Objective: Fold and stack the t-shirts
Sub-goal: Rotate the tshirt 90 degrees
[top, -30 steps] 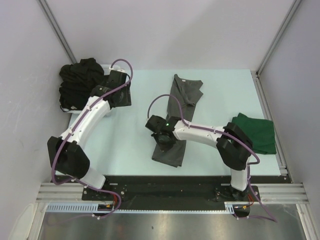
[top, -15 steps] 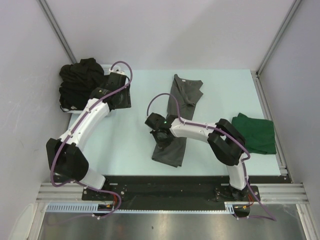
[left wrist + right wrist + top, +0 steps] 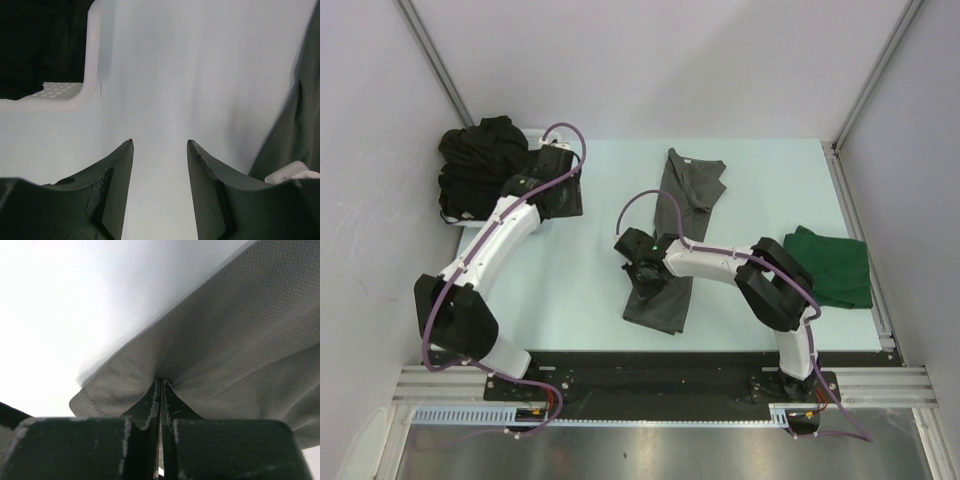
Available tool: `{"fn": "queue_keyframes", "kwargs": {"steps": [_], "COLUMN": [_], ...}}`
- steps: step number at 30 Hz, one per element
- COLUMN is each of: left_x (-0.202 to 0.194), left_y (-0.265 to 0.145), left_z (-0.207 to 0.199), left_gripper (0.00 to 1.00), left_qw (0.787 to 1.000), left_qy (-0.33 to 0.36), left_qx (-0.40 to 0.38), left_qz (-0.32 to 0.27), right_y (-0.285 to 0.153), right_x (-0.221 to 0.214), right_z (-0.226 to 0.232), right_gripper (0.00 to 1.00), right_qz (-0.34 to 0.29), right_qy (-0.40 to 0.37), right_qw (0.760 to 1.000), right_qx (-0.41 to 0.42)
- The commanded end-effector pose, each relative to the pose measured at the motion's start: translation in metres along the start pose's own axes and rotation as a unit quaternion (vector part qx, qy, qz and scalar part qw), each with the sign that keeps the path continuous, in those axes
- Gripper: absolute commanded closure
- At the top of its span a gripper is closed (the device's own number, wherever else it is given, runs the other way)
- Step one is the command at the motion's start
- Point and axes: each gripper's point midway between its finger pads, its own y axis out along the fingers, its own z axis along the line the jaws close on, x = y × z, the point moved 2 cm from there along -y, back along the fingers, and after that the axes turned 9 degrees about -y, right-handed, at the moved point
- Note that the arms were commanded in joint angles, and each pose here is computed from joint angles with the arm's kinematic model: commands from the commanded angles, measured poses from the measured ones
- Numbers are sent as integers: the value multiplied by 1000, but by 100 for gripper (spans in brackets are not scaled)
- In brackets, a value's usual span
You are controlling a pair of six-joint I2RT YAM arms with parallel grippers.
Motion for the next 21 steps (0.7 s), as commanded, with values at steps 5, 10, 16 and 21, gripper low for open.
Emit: {"fn": "queue_keyframes", "kwargs": {"steps": [5, 10, 16, 21], "left_x": [19, 20, 19, 19], "left_y": [-3, -1, 3, 5], "left_z": [-7, -9, -11, -14], "left_gripper": [47, 48, 48, 47], "left_qw": [1000, 1000, 1000, 1000], "left_qy": [-1, -2, -3, -4], "left_qx": [-3, -4, -6, -9], "left_qz": [-21, -19, -13, -10], "right_y": [0, -16, -27, -28], "right_x": [-59, -67, -75, -78], "right_z": [-5, -10, -19, -26], "right_gripper": [100, 100, 100, 100], "right_qz": [68, 66, 68, 72], "right_qy": [16, 25, 34, 41], "right_qw": [998, 998, 997, 996], "right_qx": [6, 0, -16, -21]}}
